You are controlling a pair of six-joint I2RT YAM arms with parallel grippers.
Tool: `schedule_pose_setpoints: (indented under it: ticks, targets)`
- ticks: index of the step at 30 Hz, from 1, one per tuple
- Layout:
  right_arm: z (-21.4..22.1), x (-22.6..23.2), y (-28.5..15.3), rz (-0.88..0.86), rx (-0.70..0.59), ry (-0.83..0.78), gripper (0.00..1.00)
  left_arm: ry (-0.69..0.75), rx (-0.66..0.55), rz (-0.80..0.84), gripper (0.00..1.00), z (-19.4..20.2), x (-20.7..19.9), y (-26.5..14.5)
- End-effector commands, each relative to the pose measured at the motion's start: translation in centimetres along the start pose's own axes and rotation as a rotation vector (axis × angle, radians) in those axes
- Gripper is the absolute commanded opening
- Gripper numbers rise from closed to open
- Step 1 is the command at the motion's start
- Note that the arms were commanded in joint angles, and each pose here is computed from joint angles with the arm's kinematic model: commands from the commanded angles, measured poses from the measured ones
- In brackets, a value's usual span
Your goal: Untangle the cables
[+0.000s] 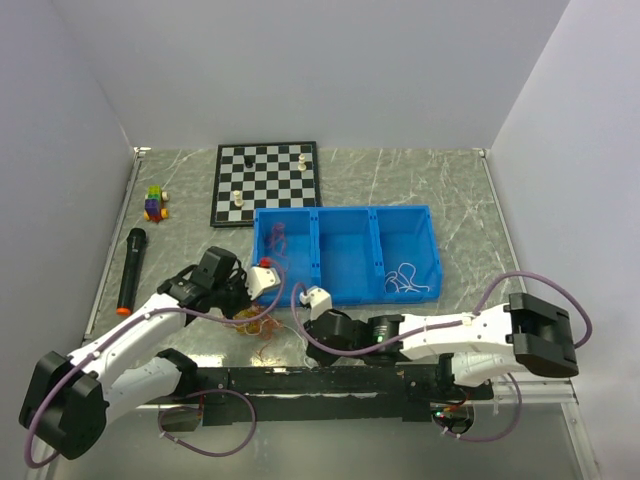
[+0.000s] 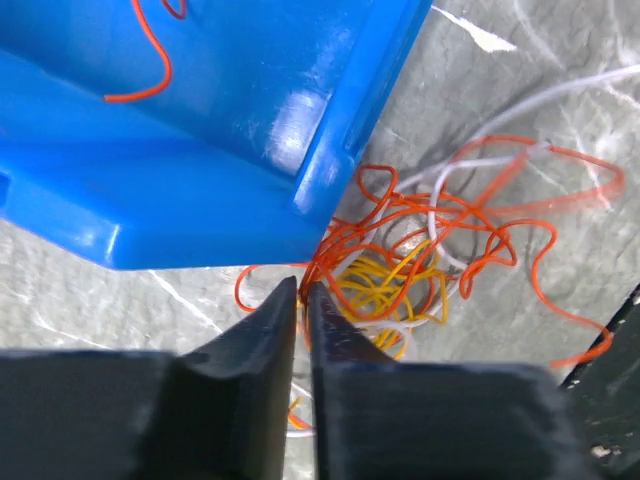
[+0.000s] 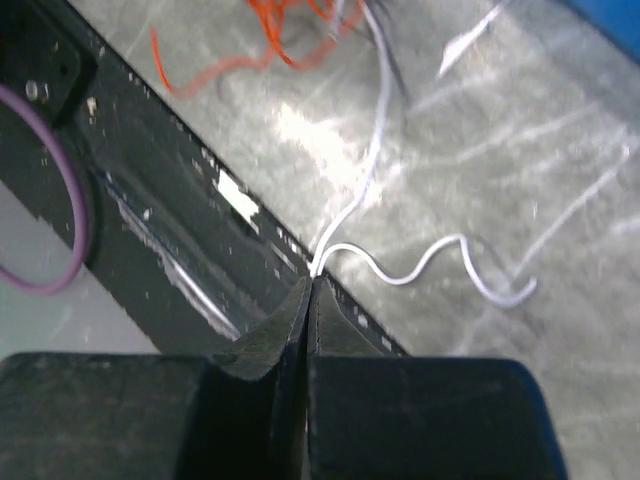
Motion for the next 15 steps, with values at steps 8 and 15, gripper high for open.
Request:
schedule_pose_setpoints:
  ticks: [8,15]
  targets:
    - [-0.1,-1.4,-5.1,0.085,-0.126,0.043,0.00,0.020,-0.025,-0.086,0.01,0.3,0.4,-1.1]
    - [-0.4,-1.9,-6.7,0.049,-0.173,0.077,0.00,-0.018,-0.063,-0.043,0.55,-1.0,0.3,-2.3]
Point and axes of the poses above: each gripper's point midway between its finger pads, its own y axis out along the fingers, its own x axis along the line the jaws close on, z = x × y, the point moved 8 cm from there along -y, back along the fingers, and after that the axes turned 12 degrees about y, right-handed, at the moved point
